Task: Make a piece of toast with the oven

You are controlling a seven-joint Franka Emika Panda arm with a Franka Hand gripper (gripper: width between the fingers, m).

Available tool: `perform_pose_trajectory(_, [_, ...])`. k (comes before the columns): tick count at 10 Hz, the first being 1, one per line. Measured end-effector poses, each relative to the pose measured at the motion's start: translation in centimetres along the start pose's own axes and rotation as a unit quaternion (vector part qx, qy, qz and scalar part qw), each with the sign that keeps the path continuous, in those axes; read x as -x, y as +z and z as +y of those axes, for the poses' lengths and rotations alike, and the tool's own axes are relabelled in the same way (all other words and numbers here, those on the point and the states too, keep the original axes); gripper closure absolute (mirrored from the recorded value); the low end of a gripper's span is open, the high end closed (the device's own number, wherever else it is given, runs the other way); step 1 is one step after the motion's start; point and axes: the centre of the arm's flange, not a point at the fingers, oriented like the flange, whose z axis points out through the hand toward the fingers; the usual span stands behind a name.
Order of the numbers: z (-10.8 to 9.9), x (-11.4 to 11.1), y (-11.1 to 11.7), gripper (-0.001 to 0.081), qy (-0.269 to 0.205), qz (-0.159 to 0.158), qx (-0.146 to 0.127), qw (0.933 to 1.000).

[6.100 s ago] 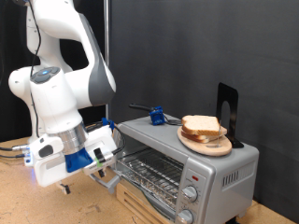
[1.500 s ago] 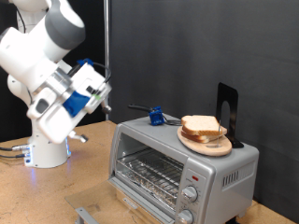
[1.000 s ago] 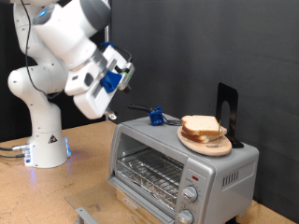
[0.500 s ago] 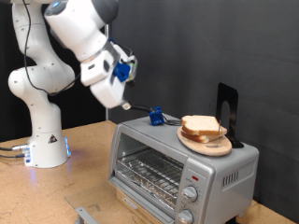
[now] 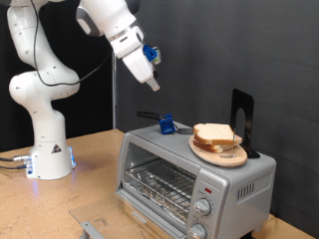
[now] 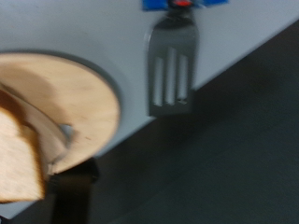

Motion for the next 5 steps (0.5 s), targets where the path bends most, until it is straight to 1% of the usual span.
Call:
perform_pose_trajectory(2, [-3.0, 1.1, -0.8, -0.0003, 0.003, 0.008, 0.008, 0.9999])
perform_pose_trajectory(3, [-3.9, 1.7, -1.0, -0.0003, 0.001, 0.005, 0.018, 0.9998])
perform_pose_trajectory(4, [-4.3, 2.3, -1.1, -0.0003, 0.002, -0.004, 0.027, 0.9996])
perform_pose_trajectory(5, [-4.1, 2.7, -1.0, -0.0003, 0.008, -0.015, 0.033, 0.9993])
